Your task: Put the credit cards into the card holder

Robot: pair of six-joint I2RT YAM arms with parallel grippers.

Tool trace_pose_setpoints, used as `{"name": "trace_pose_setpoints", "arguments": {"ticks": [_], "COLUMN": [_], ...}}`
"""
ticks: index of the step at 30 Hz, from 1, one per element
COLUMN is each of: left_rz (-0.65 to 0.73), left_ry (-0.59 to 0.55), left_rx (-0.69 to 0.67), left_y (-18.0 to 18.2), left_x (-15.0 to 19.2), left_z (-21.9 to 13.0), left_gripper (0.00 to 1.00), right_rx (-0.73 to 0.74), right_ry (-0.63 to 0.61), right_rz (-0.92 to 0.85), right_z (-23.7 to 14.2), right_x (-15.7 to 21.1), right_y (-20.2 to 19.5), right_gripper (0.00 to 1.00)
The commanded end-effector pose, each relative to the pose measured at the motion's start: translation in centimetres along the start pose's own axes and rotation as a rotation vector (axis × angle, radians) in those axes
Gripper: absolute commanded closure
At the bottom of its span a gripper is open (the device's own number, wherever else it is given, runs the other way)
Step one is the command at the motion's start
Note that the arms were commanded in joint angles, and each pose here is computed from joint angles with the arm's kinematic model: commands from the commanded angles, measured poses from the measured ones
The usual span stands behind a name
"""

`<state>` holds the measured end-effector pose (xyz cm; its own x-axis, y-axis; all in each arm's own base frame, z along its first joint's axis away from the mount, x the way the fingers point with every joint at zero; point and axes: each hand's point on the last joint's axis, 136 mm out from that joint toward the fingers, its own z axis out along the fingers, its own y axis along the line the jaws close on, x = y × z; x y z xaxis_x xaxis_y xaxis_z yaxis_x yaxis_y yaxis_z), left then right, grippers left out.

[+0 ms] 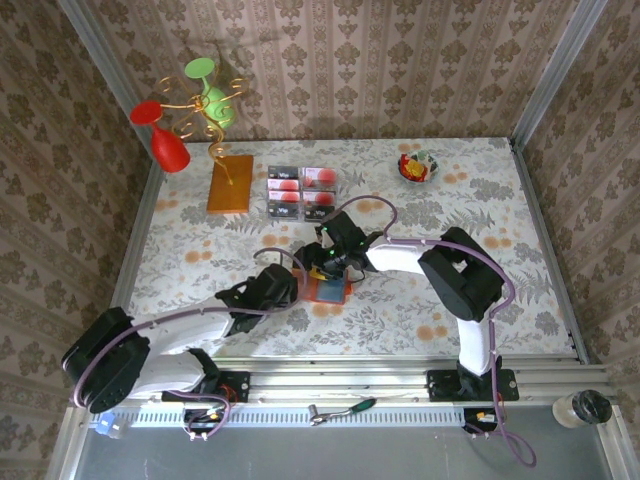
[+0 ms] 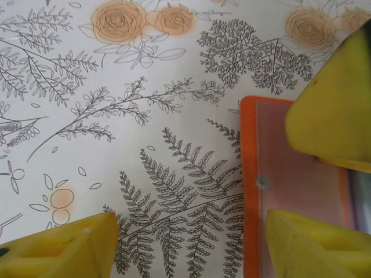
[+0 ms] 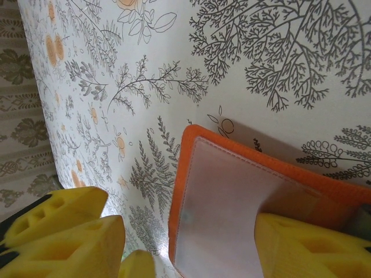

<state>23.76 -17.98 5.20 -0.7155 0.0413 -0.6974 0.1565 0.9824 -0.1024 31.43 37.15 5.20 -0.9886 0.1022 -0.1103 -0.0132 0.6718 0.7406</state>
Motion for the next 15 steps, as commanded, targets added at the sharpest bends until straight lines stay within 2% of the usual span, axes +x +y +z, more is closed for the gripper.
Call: {"name": "trace_pose_setpoints", "arguments": {"ticks": [1, 11, 15], "left_rz": [-0.015, -0.011, -0.015], "left_ry": [0.011, 0.051, 0.048], "left_rx": [-0.003, -0.036, -0.034], "left_y": [0.0, 0.6, 0.6], "left_x": [0.8, 2.7, 2.9], "left_z": [0.7, 1.8, 1.6], "left_gripper": [0.31, 0.32, 0.32], "right_rx": [-0.014, 0.017, 0.073], "right_ry": [-0.014, -0.047, -0.026], "right_rz": [0.006, -0.028, -0.047], "right_z": [-1.0, -2.8, -2.6], "right_x": [-0.1, -0.8, -0.3], "right_y": [0.5, 0.4, -0.8], "right_gripper": [0.38, 0.41, 0.52]}}
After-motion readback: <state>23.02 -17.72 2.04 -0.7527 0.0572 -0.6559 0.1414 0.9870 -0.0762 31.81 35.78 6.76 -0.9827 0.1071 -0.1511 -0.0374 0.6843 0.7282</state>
